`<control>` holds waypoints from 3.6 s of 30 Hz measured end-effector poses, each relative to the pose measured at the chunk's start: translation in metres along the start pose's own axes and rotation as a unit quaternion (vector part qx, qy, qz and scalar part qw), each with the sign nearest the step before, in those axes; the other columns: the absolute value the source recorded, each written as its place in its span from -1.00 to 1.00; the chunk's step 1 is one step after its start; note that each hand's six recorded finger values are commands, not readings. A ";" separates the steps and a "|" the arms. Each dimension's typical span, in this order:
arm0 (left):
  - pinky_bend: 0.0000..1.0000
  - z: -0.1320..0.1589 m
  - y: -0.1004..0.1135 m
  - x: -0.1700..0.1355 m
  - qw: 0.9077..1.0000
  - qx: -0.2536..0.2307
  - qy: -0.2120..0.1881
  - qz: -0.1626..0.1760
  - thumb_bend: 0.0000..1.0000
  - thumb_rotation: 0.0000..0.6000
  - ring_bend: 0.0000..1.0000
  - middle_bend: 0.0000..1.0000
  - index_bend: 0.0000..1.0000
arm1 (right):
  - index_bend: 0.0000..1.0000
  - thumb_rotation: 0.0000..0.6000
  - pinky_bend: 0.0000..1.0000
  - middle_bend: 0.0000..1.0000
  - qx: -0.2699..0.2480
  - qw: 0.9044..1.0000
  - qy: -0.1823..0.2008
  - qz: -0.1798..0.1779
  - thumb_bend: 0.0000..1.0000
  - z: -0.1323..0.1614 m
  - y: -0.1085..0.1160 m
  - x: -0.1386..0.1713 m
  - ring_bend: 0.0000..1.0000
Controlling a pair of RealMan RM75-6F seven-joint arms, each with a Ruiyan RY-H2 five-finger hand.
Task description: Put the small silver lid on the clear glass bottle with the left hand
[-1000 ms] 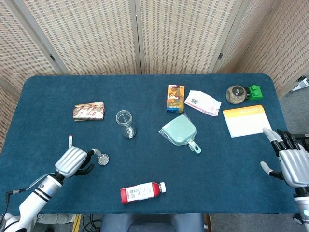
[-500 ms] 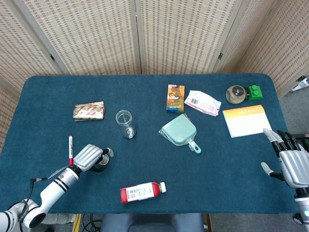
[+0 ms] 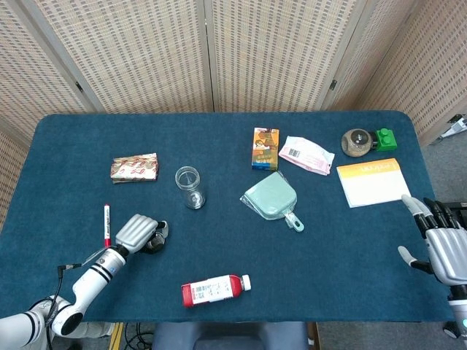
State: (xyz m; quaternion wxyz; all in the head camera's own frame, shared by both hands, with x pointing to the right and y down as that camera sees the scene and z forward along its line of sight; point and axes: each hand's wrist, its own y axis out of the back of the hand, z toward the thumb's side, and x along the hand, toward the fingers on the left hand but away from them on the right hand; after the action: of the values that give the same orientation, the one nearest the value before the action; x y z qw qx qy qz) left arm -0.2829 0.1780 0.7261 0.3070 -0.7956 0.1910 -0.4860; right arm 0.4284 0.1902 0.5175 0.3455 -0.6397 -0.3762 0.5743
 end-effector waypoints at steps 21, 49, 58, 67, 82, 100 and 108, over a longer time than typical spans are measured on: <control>1.00 -0.010 -0.006 0.003 1.000 0.006 0.018 -0.007 -0.11 1.00 1.00 1.00 0.21 | -0.99 1.00 -0.87 -0.76 -0.002 1.000 -0.005 -0.002 -0.52 -0.005 0.001 0.003 -0.93; 1.00 -0.008 0.030 -0.014 1.000 0.022 0.007 0.008 -0.11 1.00 1.00 1.00 0.24 | -0.99 1.00 -0.87 -0.76 -0.001 1.000 -0.004 -0.006 -0.53 -0.004 0.003 0.005 -0.93; 1.00 0.013 0.082 -0.021 0.998 0.024 -0.024 0.044 -0.11 1.00 1.00 1.00 0.23 | -0.99 1.00 -0.87 -0.76 -0.001 1.000 -0.002 -0.005 -0.53 -0.003 0.002 0.004 -0.93; 1.00 0.040 0.151 -0.014 0.993 0.013 -0.054 0.102 -0.11 1.00 1.00 1.00 0.23 | -0.99 1.00 -0.87 -0.76 -0.001 1.000 0.000 -0.004 -0.53 -0.002 0.002 0.003 -0.93; 1.00 0.069 0.197 0.020 0.990 -0.007 -0.068 0.124 -0.11 1.00 1.00 1.00 0.23 | -0.99 1.00 -0.87 -0.76 0.002 1.000 0.003 0.000 -0.53 -0.002 0.001 0.002 -0.93; 1.00 0.073 0.203 0.072 0.991 0.015 -0.040 0.126 -0.12 1.00 1.00 1.00 0.24 | -0.99 1.00 -0.87 -0.76 0.004 1.000 -0.006 0.007 -0.53 -0.009 0.000 0.003 -0.93; 1.00 0.064 0.203 0.083 0.991 0.028 -0.020 0.128 -0.11 1.00 1.00 1.00 0.24 | -0.99 1.00 -0.87 -0.76 0.004 1.000 -0.010 0.009 -0.52 -0.013 -0.001 0.005 -0.93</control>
State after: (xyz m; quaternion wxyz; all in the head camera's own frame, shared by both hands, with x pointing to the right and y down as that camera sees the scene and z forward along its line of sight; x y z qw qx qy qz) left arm -0.1894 -0.0022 0.6222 0.3929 -0.7649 0.2716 -0.4322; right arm 0.4411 0.1947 0.5175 0.3390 -0.6361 -0.3717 0.5851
